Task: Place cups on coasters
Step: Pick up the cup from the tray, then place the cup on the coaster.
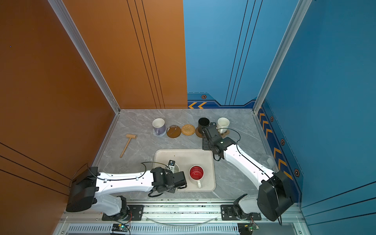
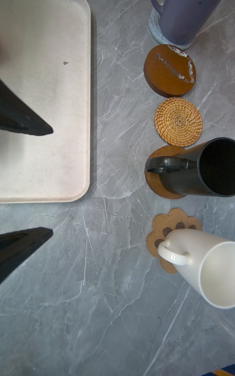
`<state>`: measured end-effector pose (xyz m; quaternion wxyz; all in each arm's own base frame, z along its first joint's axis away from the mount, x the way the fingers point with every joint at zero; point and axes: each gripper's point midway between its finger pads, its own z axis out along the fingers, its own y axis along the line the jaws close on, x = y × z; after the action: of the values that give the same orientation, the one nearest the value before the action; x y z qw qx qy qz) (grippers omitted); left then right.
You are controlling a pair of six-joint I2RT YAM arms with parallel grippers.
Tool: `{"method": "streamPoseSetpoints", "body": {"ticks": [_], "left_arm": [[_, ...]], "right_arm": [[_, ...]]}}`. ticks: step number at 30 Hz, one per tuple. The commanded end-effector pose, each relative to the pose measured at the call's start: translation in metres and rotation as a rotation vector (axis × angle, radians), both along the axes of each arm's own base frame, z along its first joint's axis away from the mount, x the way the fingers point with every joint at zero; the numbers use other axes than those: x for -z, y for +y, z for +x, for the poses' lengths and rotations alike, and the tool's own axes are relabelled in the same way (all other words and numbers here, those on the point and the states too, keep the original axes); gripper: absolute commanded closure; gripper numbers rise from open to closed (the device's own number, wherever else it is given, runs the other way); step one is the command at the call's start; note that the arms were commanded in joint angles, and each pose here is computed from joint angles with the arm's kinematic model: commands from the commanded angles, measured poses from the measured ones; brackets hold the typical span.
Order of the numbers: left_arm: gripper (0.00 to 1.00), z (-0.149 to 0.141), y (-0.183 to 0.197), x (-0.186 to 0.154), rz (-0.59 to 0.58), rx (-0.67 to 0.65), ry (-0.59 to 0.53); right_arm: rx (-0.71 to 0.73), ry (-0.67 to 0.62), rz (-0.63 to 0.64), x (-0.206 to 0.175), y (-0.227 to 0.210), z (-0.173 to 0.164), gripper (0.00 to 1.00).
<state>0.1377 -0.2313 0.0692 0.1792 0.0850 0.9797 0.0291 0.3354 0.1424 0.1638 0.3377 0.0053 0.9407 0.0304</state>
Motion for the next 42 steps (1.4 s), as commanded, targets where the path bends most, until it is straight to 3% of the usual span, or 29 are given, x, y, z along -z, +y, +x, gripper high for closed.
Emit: {"method": "streamPoseSetpoints", "body": {"ticks": [1,11,27,42], "left_arm": [[1.00,0.006,0.010,0.002,0.047,-0.004,0.006],[1.00,0.045,-0.005,-0.044,-0.028,0.022,-0.102],[1.00,0.141,-0.029,-0.094,0.005,0.056,-0.221],[1.00,0.251,-0.014,-0.095,-0.038,-0.014,-0.219]], "right_arm": [[0.032,-0.012,0.009,-0.002,-0.007,-0.002,0.30],[0.043,-0.015,0.010,-0.003,-0.012,-0.003,0.30],[0.074,-0.032,0.026,-0.010,-0.025,-0.005,0.30],[0.084,-0.018,0.058,-0.011,-0.023,0.000,0.30]]}}
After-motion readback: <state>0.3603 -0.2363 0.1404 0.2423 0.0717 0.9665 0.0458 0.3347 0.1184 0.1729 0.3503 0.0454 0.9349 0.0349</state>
